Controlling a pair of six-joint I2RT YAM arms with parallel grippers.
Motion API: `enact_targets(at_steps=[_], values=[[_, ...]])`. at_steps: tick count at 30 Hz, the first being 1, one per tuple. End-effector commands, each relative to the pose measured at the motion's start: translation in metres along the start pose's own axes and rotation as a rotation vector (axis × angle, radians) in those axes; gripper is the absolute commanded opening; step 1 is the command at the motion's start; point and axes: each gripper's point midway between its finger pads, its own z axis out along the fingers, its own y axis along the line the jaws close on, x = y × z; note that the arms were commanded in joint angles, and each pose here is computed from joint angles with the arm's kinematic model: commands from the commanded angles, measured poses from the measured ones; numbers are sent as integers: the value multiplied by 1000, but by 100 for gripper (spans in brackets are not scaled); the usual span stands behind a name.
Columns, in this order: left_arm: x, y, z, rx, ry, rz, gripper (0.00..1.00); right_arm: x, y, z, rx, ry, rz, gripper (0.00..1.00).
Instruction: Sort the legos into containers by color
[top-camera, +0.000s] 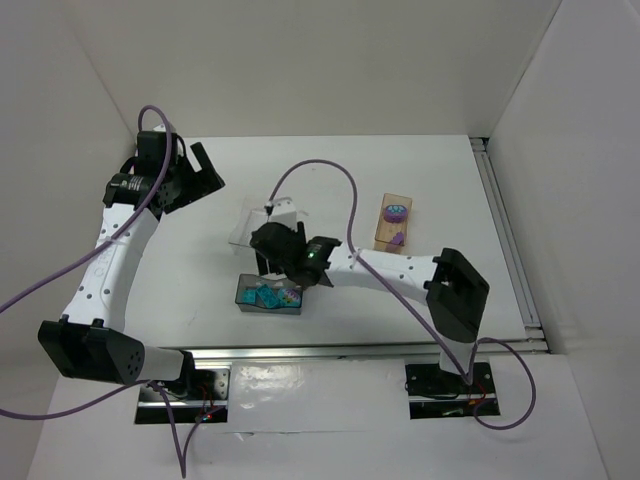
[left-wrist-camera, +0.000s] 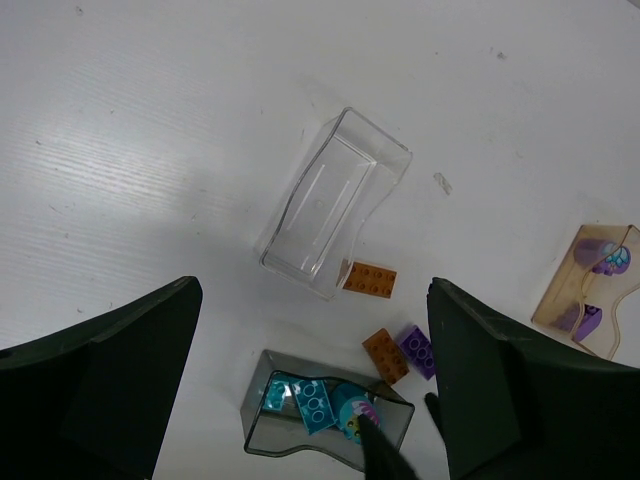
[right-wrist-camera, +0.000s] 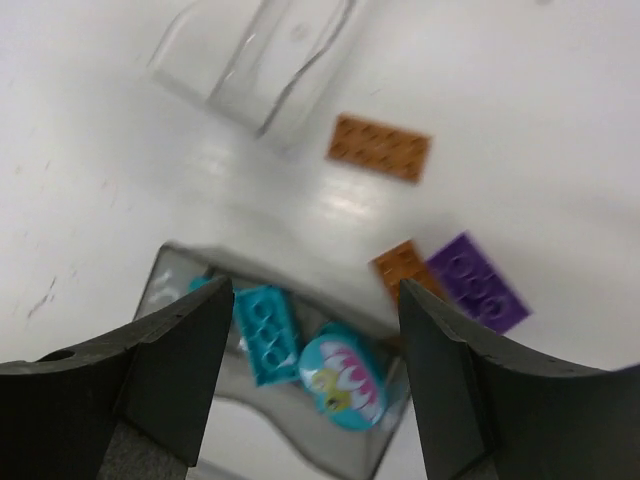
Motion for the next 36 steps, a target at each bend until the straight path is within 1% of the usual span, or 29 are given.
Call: enact_targets(at_steps=[1,3,4,6,7,9,11,13,15,18,19,21,22,24,27,28,29,31,32,33,34,35,36], values=[[-16,-5,-11,20,-49,9,100,-31,-37,3,54,-53,88,74],[-15,-6,-11,29,-44,9,100,-31,-49,18,69,-20,42,74],[-15,-6,-11,29,-44,9,100,-28,-45,27,55,12,15,76],[-15,-6,-11,29,-44,9,100,-21,-42,38,25,61,-88,84],[-14,-6,-8,25,-36,10,100,-17,-40,53,12,97,-110,90],[-13,-6,-8,25,-36,10,100,-8,-46,66,29,148,-183,94],[-13,-6,-8,25,-36,10,100,-2,-52,84,62,176,-237,94],[-13,-5,-8,25,-36,19,100,2,-52,92,63,187,-271,94],[-14,-4,-8,17,-40,19,100,3,-59,100,72,197,-303,93],[-11,-2,-6,12,-32,29,100,0,-62,114,23,196,-315,90],[-11,-2,-6,12,-32,29,100,8,-62,118,13,215,-332,88],[-12,-3,-2,12,-32,29,100,7,-74,130,17,218,-346,86],[-12,-3,-2,12,-32,29,100,7,-74,132,13,207,-343,85],[-12,-3,-2,12,-32,29,100,2,-92,142,18,207,-324,81],[-13,-1,-2,3,-37,29,100,4,-99,150,-29,208,-297,76],[-13,-1,-2,3,-37,29,100,-1,-103,153,-38,199,-278,74],[-14,0,-2,-7,-43,28,100,1,-101,153,-81,198,-265,73],[-13,1,1,-11,-35,29,100,1,-102,155,-102,196,-253,69],[-13,1,1,-11,-35,29,100,-8,-97,155,-122,162,-261,69],[-11,1,5,-16,-27,30,100,-8,-95,157,-135,164,-271,69],[-11,1,5,-16,-27,30,100,-11,-93,159,-137,162,-283,77],[-11,1,5,-16,-27,30,100,-6,-96,160,-129,195,-300,83],[-11,1,5,-16,-27,30,100,-20,-90,161,-134,177,-297,88]])
